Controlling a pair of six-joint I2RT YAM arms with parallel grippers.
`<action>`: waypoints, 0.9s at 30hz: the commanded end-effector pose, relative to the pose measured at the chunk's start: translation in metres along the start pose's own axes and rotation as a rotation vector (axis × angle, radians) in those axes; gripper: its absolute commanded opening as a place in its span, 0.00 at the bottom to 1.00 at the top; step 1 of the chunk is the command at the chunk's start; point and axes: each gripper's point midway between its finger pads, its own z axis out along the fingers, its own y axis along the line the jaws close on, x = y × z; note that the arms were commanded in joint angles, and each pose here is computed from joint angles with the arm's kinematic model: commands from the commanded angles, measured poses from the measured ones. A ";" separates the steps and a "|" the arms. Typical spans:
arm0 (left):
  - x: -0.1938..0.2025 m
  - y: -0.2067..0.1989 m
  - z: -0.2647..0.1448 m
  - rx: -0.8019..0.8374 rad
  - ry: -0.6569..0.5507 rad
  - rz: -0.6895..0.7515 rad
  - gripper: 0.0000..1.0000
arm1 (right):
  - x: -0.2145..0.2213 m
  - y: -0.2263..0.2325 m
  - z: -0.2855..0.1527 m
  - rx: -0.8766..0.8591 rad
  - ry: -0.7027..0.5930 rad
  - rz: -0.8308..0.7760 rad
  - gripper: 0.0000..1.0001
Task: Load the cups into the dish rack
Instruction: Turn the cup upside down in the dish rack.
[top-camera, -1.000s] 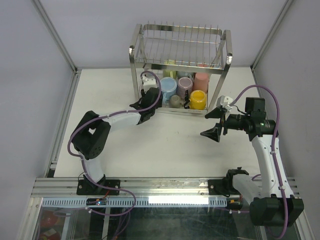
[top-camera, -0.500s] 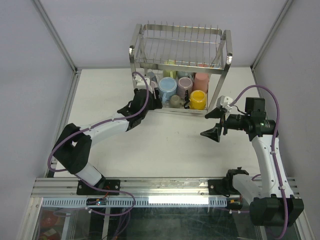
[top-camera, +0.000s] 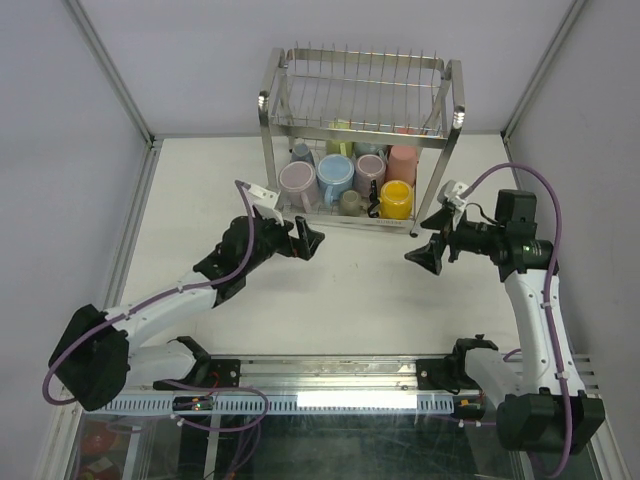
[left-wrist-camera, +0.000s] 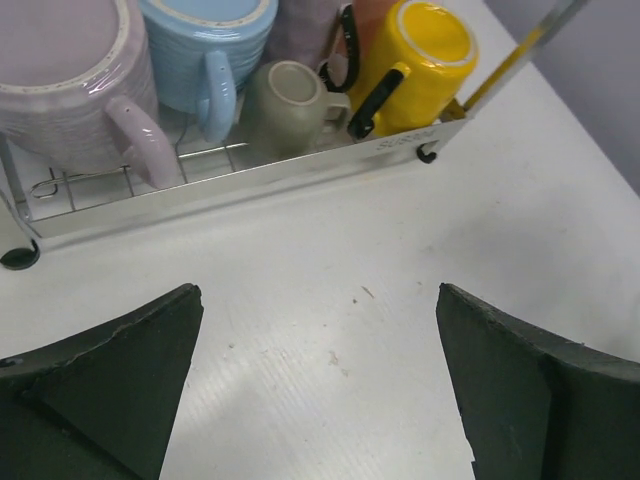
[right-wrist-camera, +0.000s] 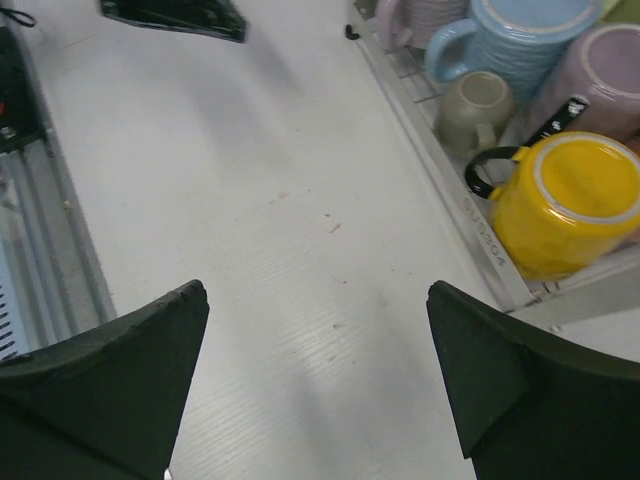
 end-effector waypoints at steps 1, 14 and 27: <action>-0.046 -0.023 -0.024 0.202 -0.125 -0.022 0.99 | -0.018 -0.055 -0.020 0.304 -0.001 0.061 0.96; -0.187 0.014 -0.105 0.228 -0.304 -0.083 0.99 | -0.110 -0.156 -0.130 1.014 -0.137 0.170 0.99; -0.330 -0.018 -0.182 0.080 -0.573 0.094 0.99 | -0.236 -0.121 -0.141 0.809 -0.362 0.142 1.00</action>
